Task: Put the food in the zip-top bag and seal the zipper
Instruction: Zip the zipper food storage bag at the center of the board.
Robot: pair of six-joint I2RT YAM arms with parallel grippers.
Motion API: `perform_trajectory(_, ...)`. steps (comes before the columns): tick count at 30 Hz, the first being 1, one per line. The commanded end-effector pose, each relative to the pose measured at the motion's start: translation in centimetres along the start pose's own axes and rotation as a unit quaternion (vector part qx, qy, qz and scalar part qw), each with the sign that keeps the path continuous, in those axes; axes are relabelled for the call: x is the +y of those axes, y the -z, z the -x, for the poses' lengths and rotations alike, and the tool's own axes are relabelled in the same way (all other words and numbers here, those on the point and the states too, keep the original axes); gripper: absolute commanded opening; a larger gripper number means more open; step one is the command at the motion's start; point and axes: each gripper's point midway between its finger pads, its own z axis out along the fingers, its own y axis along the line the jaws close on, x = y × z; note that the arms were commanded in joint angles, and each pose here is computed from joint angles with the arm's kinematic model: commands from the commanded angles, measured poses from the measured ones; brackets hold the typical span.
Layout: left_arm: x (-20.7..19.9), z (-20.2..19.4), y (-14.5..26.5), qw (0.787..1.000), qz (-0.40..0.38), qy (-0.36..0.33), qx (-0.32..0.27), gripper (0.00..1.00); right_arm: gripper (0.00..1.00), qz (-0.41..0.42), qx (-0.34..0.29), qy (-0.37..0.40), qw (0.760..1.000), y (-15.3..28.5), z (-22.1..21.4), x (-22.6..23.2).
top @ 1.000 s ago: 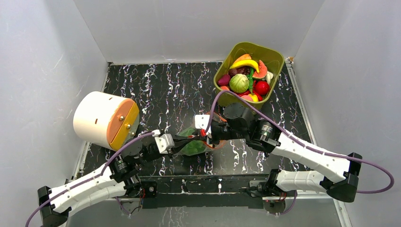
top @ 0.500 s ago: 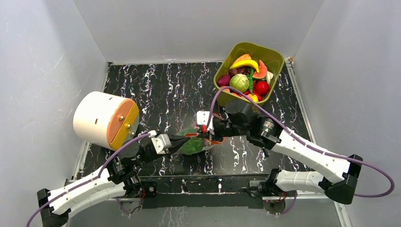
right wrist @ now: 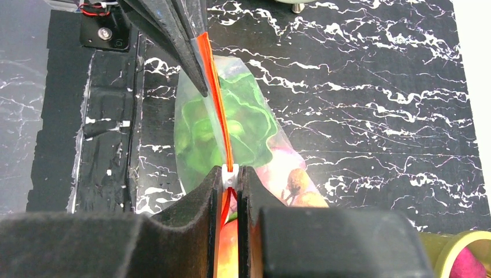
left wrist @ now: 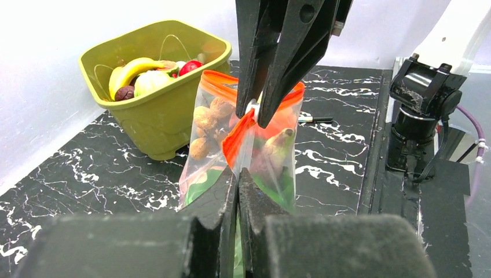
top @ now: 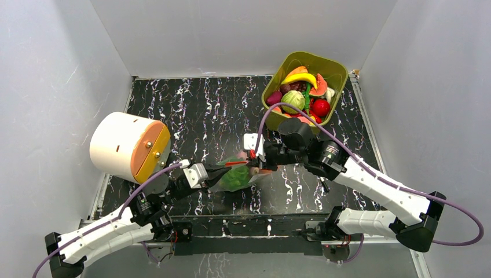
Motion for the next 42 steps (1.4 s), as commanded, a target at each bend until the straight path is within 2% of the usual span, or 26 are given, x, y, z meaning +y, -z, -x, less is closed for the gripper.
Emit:
perform_trajectory(1,0.5,1.8,-0.1,1.0,0.006,-0.014,-0.012,0.11,0.0,-0.028,-0.015,0.016,0.999,1.5,2.0,-1.7)
perform_trajectory(4,0.0,2.1,-0.5,1.0,-0.018,-0.025,0.0,0.31,0.0,-0.02,-0.019,0.018,0.999,1.3,2.5,-1.8)
perform_trajectory(6,-0.4,2.1,-0.8,0.999,-0.033,-0.032,0.013,0.4,0.0,-0.017,-0.019,0.021,0.999,1.1,2.6,-1.8)
perform_trajectory(9,-1.0,1.4,-2.0,0.997,-0.057,-0.034,0.042,0.46,0.0,-0.003,-0.015,0.034,0.999,0.5,2.6,-1.9)
perform_trajectory(12,-0.9,1.5,-2.6,0.997,-0.056,-0.032,0.04,0.46,0.0,0.006,-0.018,0.037,0.999,0.3,2.9,-1.9)
perform_trajectory(16,-0.7,1.8,-3.1,0.998,-0.05,-0.033,0.034,0.39,0.0,0.014,-0.018,0.036,0.999,0.0,2.9,-1.7)
perform_trajectory(17,-0.7,1.8,-3.2,0.998,-0.05,-0.033,0.035,0.32,0.0,0.014,-0.017,0.037,0.999,0.0,2.8,-1.7)
perform_trajectory(20,-0.4,1.6,-3.3,0.998,-0.044,-0.032,0.039,0.03,0.0,0.01,-0.012,0.037,0.999,0.1,2.5,-1.8)
perform_trajectory(21,-0.3,1.6,-3.2,0.998,-0.039,-0.031,0.039,0.0,0.0,0.007,-0.009,0.036,0.999,0.1,2.3,-1.8)
perform_trajectory(27,2.5,2.0,-2.0,0.998,0.049,-0.02,0.031,0.0,0.0,-0.022,0.035,0.019,0.999,0.8,-0.1,-3.3)
perform_trajectory(32,4.8,1.1,-0.7,0.992,0.116,-0.018,0.055,0.0,0.0,-0.053,0.041,-0.002,0.998,2.2,-0.6,-5.3)
perform_trajectory(42,6.1,0.3,0.2,0.985,0.152,-0.031,0.08,0.0,0.0,-0.046,0.063,-0.03,0.996,2.9,-1.7,-4.7)
